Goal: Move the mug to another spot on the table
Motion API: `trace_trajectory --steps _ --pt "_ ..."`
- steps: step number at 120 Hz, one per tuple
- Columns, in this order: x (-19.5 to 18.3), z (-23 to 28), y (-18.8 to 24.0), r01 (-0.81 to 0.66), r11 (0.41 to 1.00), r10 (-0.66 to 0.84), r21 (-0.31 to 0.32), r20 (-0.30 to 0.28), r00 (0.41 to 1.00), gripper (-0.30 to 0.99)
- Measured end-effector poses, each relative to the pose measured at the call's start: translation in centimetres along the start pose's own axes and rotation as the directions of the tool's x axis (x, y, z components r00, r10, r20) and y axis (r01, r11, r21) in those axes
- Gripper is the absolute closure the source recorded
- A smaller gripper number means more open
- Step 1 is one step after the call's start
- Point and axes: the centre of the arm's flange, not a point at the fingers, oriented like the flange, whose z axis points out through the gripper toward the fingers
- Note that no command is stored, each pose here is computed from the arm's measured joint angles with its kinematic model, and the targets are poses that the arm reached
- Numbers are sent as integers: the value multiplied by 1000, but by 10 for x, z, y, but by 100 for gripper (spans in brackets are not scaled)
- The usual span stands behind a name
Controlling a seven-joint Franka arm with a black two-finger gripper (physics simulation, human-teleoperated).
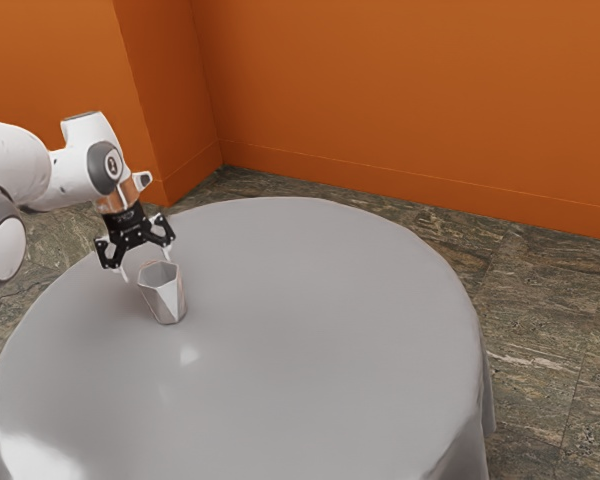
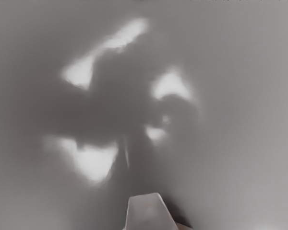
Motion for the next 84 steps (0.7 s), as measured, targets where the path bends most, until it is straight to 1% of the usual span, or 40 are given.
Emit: trace_trajectory --steps 32,48,68,84 --pt "3 20 2 27 999 -25 -37 35 999 2" --pt "2 24 3 37 998 -34 -49 46 998 5" --pt "3 28 3 43 998 -41 -51 51 998 14" --pt "3 29 3 45 998 -42 -50 51 998 26"
